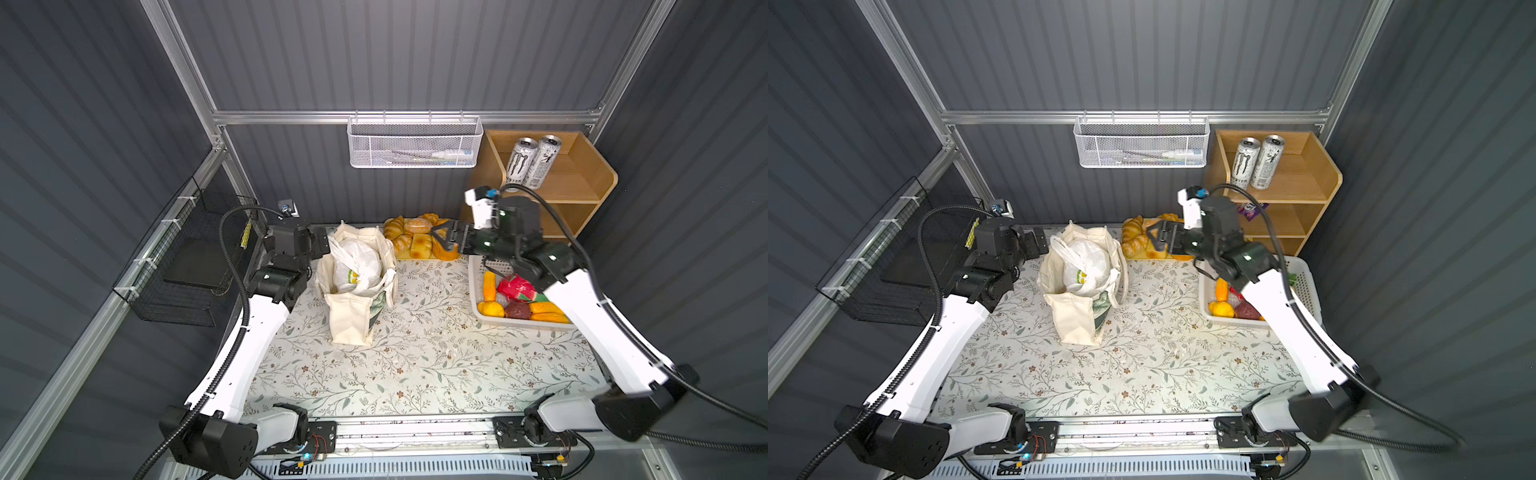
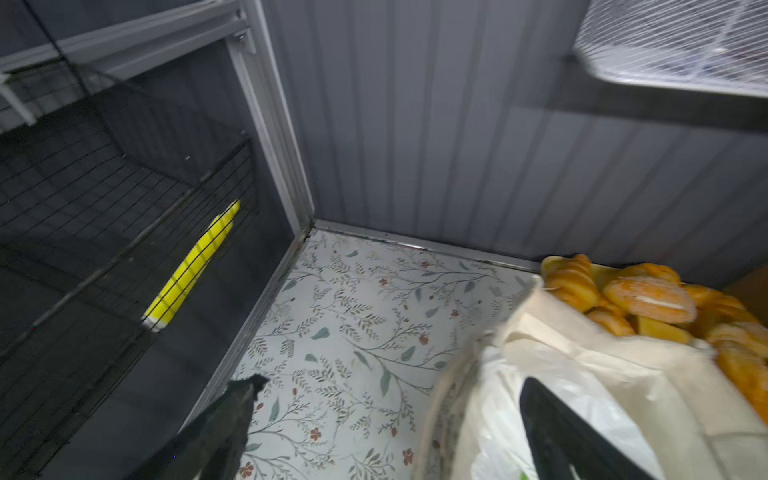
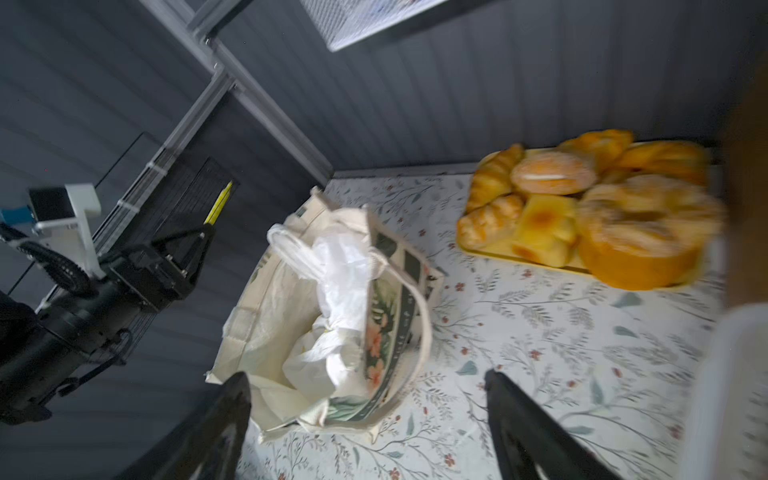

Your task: Place the mixed food into the grocery bags and tie them

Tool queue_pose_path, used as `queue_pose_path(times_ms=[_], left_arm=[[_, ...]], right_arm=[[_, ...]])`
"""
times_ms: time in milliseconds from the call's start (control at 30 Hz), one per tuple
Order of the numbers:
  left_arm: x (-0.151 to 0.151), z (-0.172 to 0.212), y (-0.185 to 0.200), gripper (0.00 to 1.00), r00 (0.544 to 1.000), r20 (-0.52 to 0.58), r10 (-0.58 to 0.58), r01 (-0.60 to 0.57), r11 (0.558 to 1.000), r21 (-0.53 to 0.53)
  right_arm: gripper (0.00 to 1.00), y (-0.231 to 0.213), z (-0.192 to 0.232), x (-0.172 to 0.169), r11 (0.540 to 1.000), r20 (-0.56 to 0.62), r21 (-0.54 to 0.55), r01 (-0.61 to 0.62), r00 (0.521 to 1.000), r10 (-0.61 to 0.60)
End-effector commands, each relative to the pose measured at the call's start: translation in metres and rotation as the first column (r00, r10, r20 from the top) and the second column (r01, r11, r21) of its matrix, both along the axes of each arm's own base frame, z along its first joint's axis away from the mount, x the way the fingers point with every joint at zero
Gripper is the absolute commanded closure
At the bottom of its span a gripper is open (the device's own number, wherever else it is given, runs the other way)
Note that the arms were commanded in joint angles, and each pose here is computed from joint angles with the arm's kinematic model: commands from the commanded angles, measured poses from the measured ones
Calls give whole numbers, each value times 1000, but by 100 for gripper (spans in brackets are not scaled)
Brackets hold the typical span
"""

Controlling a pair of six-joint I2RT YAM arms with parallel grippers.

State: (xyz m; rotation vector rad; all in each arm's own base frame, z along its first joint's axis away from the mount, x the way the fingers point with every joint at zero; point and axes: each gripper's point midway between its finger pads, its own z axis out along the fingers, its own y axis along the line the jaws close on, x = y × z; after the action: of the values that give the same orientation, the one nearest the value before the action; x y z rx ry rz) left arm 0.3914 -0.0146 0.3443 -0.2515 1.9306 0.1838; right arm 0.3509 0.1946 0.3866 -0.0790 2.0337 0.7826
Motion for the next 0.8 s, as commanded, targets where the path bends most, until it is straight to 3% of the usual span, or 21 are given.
queue_pose_path(times_ms=[0,100,200,267,367,600,767], left_arm=[[4,-12,23,0,998,16,67,-67,998,-19],[7,-29,32,0,996,26,85,-85,996,-6],[7,-48,40,0,992,-18,123,-123,992,22],[7,-63,45,0,989,-50,139,-137,990,37],[5,-85,50,0,984,-82,156,-152,987,59],[2,-141,46,0,990,-117,85,-74,993,93],[1,-183,40,0,995,-91,27,-17,994,104]], right_arm=[[8,-81,-36,5,965,-27,-113,235,971,-239],[5,-153,-54,-3,892,-9,-151,426,902,-432],[3,-210,-73,-12,786,21,-169,595,800,-600],[1,-237,-84,-17,717,42,-174,675,732,-680],[1,-262,-102,-15,651,77,-174,739,669,-739],[1,-288,-164,-3,560,136,-341,755,629,-766],[1,-291,-188,0,548,171,-397,736,646,-744]])
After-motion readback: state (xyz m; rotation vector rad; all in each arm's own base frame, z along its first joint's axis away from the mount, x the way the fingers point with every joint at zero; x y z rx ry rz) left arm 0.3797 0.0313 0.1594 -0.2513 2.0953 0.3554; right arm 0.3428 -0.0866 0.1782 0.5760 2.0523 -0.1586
